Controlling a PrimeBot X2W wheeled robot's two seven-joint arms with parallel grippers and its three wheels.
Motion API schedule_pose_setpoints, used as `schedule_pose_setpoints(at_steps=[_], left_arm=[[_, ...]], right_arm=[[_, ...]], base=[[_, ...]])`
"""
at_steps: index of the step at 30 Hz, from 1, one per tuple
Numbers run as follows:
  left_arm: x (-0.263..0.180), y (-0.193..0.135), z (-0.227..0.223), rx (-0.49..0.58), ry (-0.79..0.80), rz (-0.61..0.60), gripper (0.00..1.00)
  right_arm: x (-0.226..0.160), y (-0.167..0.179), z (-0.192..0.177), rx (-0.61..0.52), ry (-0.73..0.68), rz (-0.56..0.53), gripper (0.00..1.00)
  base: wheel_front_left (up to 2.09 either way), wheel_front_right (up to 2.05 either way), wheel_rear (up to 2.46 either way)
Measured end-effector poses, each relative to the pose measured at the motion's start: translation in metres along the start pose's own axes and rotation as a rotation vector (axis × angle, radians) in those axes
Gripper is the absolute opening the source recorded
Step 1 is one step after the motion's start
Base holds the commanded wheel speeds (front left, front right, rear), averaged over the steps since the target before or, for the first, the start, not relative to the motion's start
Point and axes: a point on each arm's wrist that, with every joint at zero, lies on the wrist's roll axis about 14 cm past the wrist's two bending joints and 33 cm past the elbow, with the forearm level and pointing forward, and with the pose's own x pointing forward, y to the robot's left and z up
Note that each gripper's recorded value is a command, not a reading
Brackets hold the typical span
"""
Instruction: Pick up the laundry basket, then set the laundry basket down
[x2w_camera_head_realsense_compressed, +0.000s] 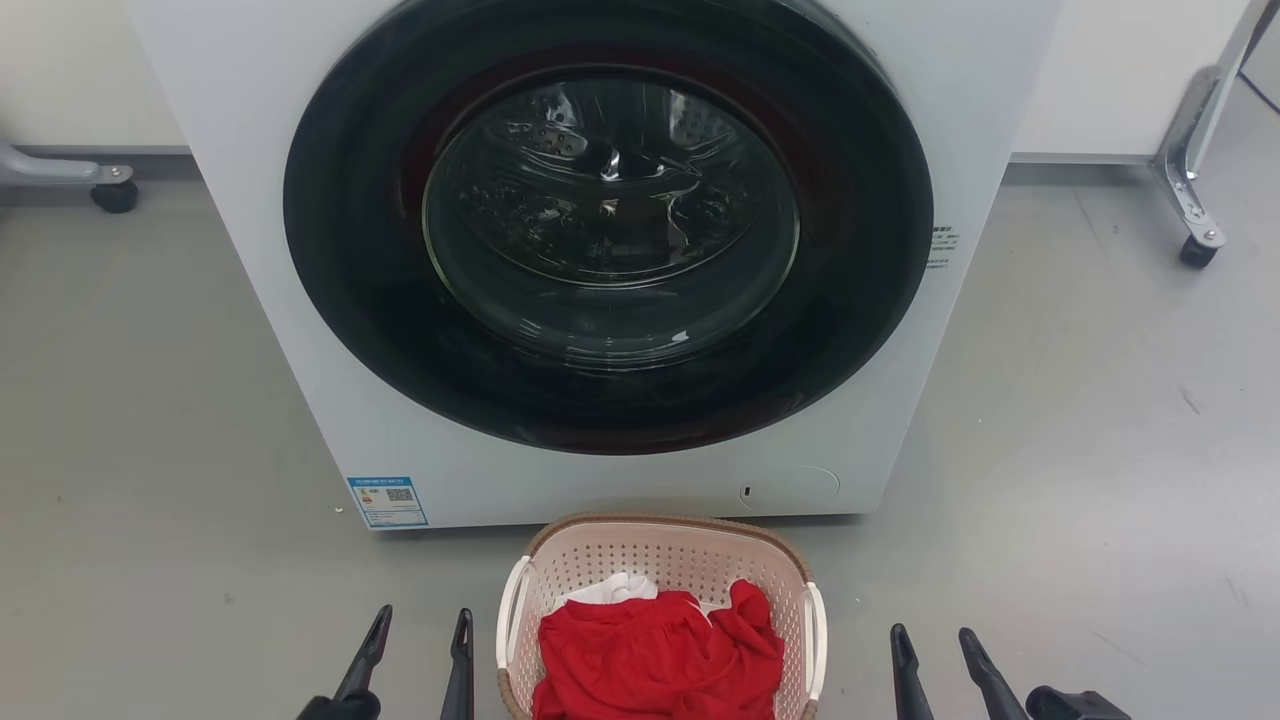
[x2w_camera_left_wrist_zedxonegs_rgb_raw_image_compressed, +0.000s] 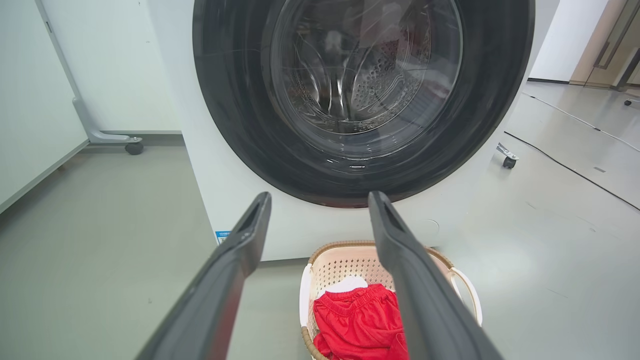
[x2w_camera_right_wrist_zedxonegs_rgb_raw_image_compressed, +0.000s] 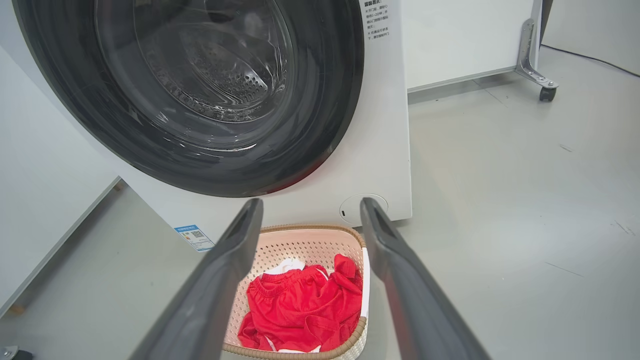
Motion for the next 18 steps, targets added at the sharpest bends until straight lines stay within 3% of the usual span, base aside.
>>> schedule_pose_setpoints(at_steps=[13, 18], left_arm=[[-0.009, -0.006, 0.001, 0.125, -0.041, -0.004, 1.00], [-0.013, -0.005, -0.002, 0.127, -0.033, -0.002, 1.00]], right_arm=[[-0.009, 0.017, -0.001, -0.182, -0.044, 0.053, 1.00], [-0.010, 0.018, 0.000, -0.185, -0.048, 0.057, 1.00]], base=[[0.00, 0.00, 0.00], [0.00, 0.00, 0.00]])
